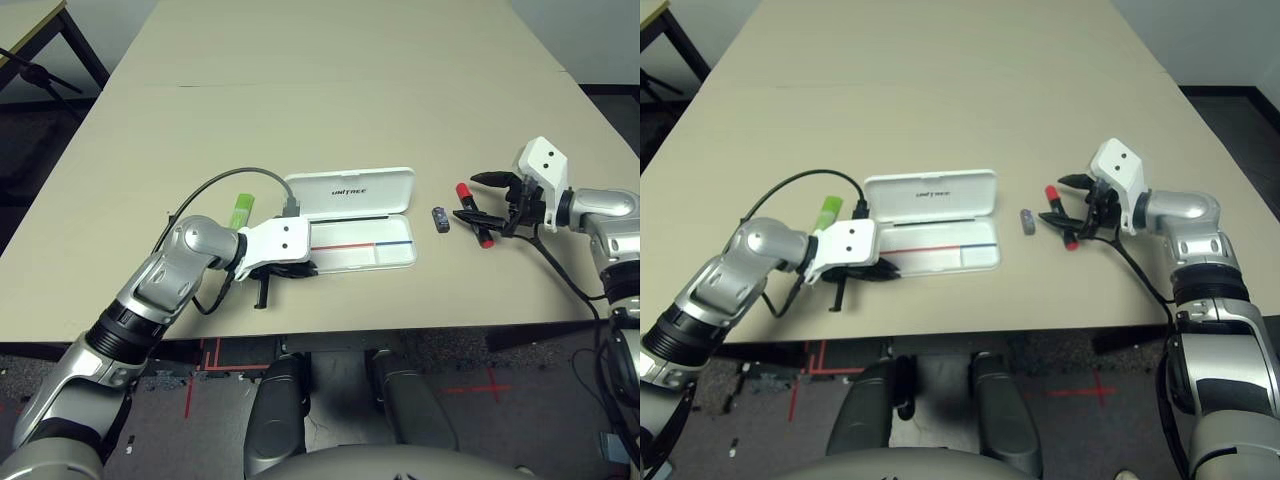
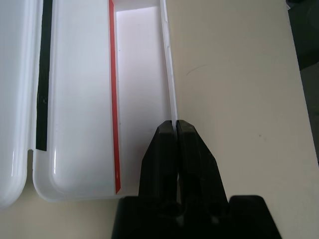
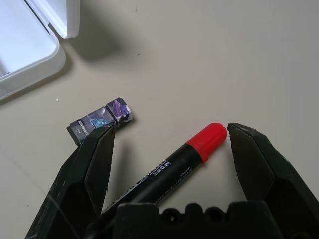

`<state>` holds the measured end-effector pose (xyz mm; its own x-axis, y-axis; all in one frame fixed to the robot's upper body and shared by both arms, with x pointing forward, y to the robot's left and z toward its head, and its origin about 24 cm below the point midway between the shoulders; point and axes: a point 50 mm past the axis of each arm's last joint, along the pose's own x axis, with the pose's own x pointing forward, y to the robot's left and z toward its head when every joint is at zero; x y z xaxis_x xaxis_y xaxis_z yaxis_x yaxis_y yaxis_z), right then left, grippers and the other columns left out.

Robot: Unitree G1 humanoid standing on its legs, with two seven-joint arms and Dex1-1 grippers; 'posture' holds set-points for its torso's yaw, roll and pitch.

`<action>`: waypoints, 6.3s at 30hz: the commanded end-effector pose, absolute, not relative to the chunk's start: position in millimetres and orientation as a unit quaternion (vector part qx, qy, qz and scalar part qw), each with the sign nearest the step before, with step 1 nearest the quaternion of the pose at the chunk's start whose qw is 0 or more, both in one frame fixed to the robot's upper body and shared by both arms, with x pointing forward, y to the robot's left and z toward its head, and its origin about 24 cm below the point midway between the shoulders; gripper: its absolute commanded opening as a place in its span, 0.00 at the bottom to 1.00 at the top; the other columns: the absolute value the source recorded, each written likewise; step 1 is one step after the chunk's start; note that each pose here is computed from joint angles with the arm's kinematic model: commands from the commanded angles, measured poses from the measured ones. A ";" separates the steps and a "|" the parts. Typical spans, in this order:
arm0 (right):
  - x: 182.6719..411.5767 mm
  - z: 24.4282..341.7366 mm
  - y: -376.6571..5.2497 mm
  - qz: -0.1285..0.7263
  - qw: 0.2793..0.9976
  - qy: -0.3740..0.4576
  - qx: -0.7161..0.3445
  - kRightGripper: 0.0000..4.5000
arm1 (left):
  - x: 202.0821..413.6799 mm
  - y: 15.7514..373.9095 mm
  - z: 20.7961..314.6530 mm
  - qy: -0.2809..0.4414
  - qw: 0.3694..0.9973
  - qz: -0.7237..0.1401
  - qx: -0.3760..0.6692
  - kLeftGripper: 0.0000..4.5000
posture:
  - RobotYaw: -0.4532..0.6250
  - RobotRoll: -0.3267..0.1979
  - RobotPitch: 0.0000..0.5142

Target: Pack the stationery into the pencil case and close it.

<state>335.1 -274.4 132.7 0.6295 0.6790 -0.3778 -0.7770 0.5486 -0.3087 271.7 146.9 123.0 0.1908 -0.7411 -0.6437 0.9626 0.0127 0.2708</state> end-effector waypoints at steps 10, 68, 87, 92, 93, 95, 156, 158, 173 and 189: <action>334.5 137.7 -274.4 0.431 0.869 0.106 -0.219 1.00 | 266.4 159.1 146.5 0.122 0.710 -0.601 0.347 0.94 | 0.46 0.62 0.37; 330.0 135.8 -260.5 0.165 0.908 0.379 -0.070 0.45 | 224.7 135.1 173.1 0.062 0.758 -0.586 0.280 1.00 | 0.48 0.62 0.38; 321.1 189.2 -288.5 0.299 0.884 0.276 -0.229 0.11 | 210.4 155.4 159.6 0.079 0.748 -0.594 0.284 1.00 | 0.44 0.62 0.40; 314.5 198.7 -288.0 0.370 0.837 0.257 -0.311 0.11 | 208.7 155.6 162.0 0.079 0.743 -0.599 0.287 1.00 | 0.42 0.62 0.40; 313.8 200.8 -286.7 0.383 0.828 0.252 -0.324 0.11 | 209.1 155.4 163.1 0.078 0.743 -0.600 0.287 1.00 | 0.42 0.62 0.40; 313.0 204.9 -283.2 0.406 0.814 0.243 -0.338 0.11 | 210.0 155.4 165.0 0.078 0.742 -0.601 0.288 1.00 | 0.42 0.62 0.39; 317.0 177.2 -108.6 0.667 0.653 0.021 -0.357 0.50 | 213.6 147.6 160.7 0.093 0.756 -0.575 0.300 1.00 | 0.50 0.62 0.36; 315.2 180.9 -114.5 0.671 0.653 0.019 -0.351 0.67 | 214.3 147.4 160.4 0.093 0.756 -0.574 0.300 1.00 | 0.49 0.62 0.36; 276.3 204.6 -183.2 0.650 0.726 0.087 -0.208 0.99 | 211.6 154.4 163.2 0.103 0.759 -0.573 0.292 1.00 | 0.46 0.62 0.38; 246.7 214.1 -180.3 0.634 0.755 0.107 -0.130 0.99 | 224.6 180.6 163.4 0.132 0.817 -0.487 0.281 1.00 | 0.44 0.62 0.39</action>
<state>250.9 -181.6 214.5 0.1850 0.9302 -0.3171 -0.9827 0.1718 -0.0694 221.0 172.4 164.5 0.4272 -0.7707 -0.4728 0.8966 0.2937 0.3313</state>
